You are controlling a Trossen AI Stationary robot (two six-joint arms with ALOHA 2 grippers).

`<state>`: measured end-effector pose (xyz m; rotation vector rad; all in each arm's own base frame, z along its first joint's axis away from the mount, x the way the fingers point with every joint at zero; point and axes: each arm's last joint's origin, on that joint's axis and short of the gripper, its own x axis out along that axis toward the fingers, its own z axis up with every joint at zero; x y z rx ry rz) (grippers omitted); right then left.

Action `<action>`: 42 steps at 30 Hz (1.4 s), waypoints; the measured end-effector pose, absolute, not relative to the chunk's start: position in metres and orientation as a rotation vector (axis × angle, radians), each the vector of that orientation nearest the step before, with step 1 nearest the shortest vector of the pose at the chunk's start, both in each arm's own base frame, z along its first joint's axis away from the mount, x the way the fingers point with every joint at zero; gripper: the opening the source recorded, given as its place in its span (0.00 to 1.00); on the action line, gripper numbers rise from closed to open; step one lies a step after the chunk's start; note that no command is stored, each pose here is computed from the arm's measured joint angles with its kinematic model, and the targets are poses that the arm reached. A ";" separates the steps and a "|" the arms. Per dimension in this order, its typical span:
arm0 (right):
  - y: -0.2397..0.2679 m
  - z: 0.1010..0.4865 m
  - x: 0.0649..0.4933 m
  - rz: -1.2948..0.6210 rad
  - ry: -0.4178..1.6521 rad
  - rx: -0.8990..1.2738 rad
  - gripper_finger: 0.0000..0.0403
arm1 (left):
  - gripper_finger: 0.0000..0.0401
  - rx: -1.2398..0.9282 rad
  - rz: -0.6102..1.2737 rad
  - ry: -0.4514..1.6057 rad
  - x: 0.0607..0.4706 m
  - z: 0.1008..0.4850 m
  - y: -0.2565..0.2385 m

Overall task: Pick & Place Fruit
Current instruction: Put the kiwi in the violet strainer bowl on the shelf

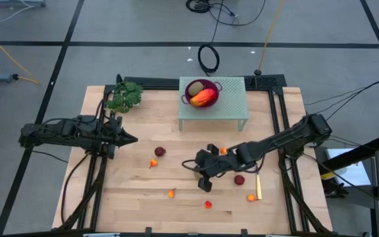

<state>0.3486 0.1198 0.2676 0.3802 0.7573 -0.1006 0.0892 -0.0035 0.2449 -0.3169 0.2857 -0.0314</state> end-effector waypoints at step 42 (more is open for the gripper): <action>0.115 0.259 0.385 -0.313 1.124 0.732 0.00 | 0.01 -0.327 -0.098 0.297 0.089 0.245 -0.005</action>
